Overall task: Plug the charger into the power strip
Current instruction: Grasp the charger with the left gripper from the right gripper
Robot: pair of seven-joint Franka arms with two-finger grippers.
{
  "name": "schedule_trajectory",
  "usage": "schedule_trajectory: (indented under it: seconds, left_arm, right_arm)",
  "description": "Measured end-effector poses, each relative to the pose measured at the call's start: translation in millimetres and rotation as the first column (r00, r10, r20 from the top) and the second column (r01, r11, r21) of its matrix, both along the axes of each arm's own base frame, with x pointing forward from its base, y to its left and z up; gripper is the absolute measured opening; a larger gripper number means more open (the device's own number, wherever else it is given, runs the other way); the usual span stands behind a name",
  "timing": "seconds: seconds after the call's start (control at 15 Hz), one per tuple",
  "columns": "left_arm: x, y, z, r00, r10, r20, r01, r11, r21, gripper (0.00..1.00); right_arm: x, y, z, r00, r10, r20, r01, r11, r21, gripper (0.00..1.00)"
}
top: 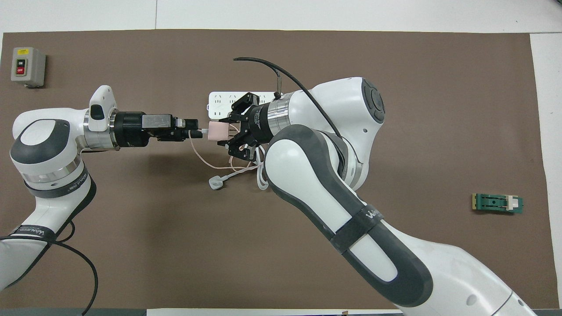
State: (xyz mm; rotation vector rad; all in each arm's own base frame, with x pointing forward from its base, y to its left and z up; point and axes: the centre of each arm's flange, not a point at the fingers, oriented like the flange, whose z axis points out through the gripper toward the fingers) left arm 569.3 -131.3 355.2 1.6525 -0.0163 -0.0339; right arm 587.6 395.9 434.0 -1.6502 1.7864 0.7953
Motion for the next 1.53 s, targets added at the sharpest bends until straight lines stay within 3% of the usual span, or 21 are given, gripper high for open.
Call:
schedule_trajectory:
  seconds: [0.27, 0.93, 1.06, 1.13, 1.4, 1.46, 1.53]
  left_arm:
    - [-2.4, -13.9, 2.9, 1.0, 0.009, -0.015, -0.01, 0.998, -0.065, 1.0]
    - [-9.8, -26.9, -2.7, 0.999, -0.013, -0.03, 0.011, 0.998, -0.067, 0.98]
    - [-10.0, -27.3, -2.8, 0.999, -0.014, -0.03, 0.012, 0.998, -0.068, 0.8]
    - [-10.1, -27.2, -2.8, 0.999, -0.014, -0.03, 0.012, 0.998, -0.068, 0.8]
    - [-10.8, -23.6, -6.3, 0.999, -0.008, -0.036, 0.005, 0.998, -0.062, 0.36]
    - [-11.3, -24.0, -6.4, 0.999, -0.012, -0.036, 0.009, 0.998, -0.059, 0.36]
    - [-11.8, -23.7, -7.2, 0.999, -0.017, -0.031, 0.015, 0.999, -0.05, 0.29]
  right_arm:
    - [0.1, 0.0, -0.2, 1.0, 0.0, -0.001, 0.0, 1.0, 0.0, 0.48]
    - [-1.3, 0.5, 0.1, 1.0, 0.021, -0.017, -0.021, 1.0, 0.001, 0.48]
    - [-0.7, -0.1, 0.6, 1.0, 0.019, -0.016, -0.019, 1.0, 0.001, 0.48]
    - [-0.6, -0.2, 0.8, 1.0, 0.019, -0.016, -0.019, 1.0, 0.001, 0.48]
    - [0.6, -0.4, 4.6, 1.0, 0.02, -0.012, -0.02, 1.0, 0.005, 0.48]
    - [0.7, -0.3, 3.8, 1.0, 0.02, -0.013, -0.02, 1.0, 0.005, 0.48]
    - [0.3, -0.1, 3.1, 1.0, 0.02, -0.019, -0.02, 1.0, 0.004, 0.48]
